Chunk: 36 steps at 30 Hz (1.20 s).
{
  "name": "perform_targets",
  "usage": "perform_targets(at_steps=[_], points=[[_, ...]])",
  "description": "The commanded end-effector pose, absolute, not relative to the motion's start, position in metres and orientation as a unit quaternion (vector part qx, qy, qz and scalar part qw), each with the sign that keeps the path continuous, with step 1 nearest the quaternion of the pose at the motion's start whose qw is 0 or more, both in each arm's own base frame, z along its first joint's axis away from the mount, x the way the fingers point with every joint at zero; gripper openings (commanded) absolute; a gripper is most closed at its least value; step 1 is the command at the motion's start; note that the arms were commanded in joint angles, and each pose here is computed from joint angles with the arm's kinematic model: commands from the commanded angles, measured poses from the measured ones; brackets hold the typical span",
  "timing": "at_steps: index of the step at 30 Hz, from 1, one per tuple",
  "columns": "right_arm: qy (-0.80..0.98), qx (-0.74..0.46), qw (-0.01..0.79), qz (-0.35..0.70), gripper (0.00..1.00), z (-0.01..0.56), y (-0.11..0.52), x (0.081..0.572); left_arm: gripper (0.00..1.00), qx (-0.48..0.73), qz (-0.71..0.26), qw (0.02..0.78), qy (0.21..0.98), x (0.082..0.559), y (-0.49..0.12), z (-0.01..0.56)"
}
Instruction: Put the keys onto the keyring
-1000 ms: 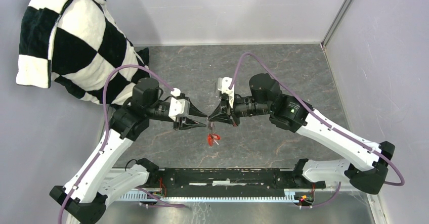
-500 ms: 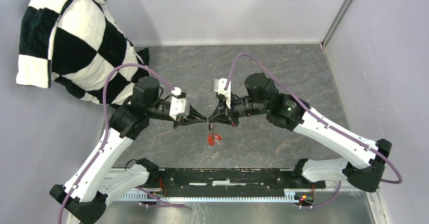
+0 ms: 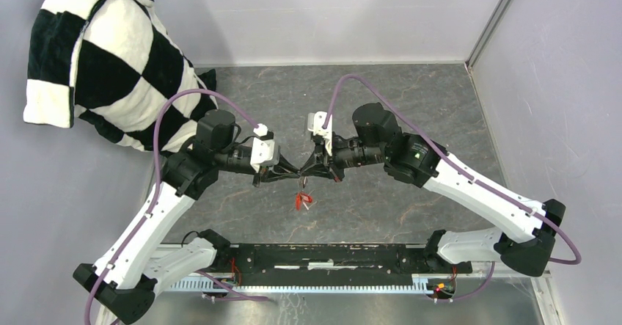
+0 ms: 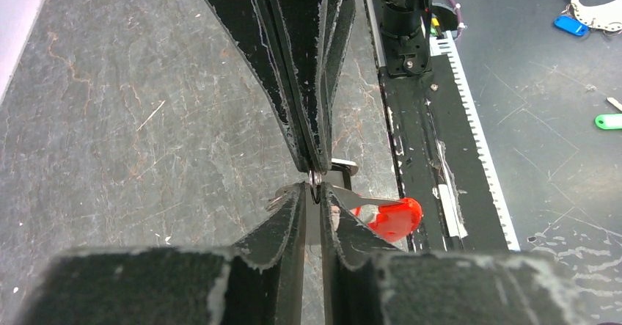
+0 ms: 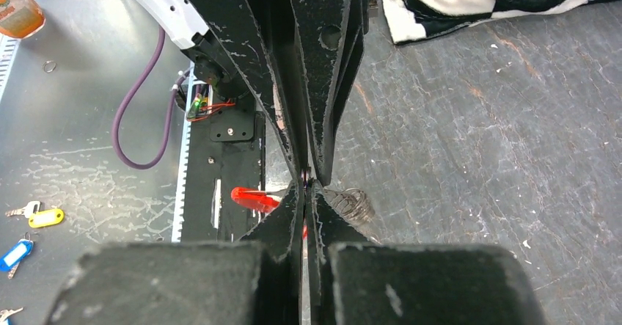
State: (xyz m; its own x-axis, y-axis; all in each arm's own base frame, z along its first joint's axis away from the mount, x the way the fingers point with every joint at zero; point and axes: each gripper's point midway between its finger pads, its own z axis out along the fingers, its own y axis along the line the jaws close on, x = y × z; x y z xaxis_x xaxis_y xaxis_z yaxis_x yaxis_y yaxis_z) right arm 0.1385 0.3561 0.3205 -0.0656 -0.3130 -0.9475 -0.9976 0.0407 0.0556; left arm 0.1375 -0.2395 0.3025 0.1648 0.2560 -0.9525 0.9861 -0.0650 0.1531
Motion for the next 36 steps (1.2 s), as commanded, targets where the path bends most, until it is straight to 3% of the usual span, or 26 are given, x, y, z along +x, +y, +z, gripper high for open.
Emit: perform_targets(at_steps=[1,7,11,14,22,27,36], points=[[0.564,-0.556,0.429,0.433,0.0,0.348,0.361,0.135,0.17,0.622,-0.382,0.482,0.485,0.139,-0.239,0.32],[0.565,-0.561,0.424,0.431,0.0,0.346,0.363,0.133,0.03,0.624,-0.383,0.483,0.48,0.137,-0.239,0.321],[0.566,-0.558,0.427,0.43,0.01,0.348,0.363,0.134,0.02,0.631,-0.383,0.485,0.469,0.134,-0.239,0.319],[0.569,-0.54,0.447,0.429,0.24,0.357,0.361,0.138,0.02,0.621,-0.391,0.489,0.472,0.133,-0.24,0.321],[0.572,-0.435,0.527,0.454,0.61,0.387,0.33,0.144,0.02,0.528,-0.431,0.575,0.452,0.132,-0.243,0.357],[0.554,-0.407,0.541,0.484,0.62,0.388,0.321,0.136,0.02,0.499,-0.454,0.591,0.442,0.131,-0.245,0.375],[0.529,-0.394,0.539,0.524,0.52,0.393,0.327,0.13,0.02,0.514,-0.472,0.58,0.42,0.121,-0.247,0.382]])
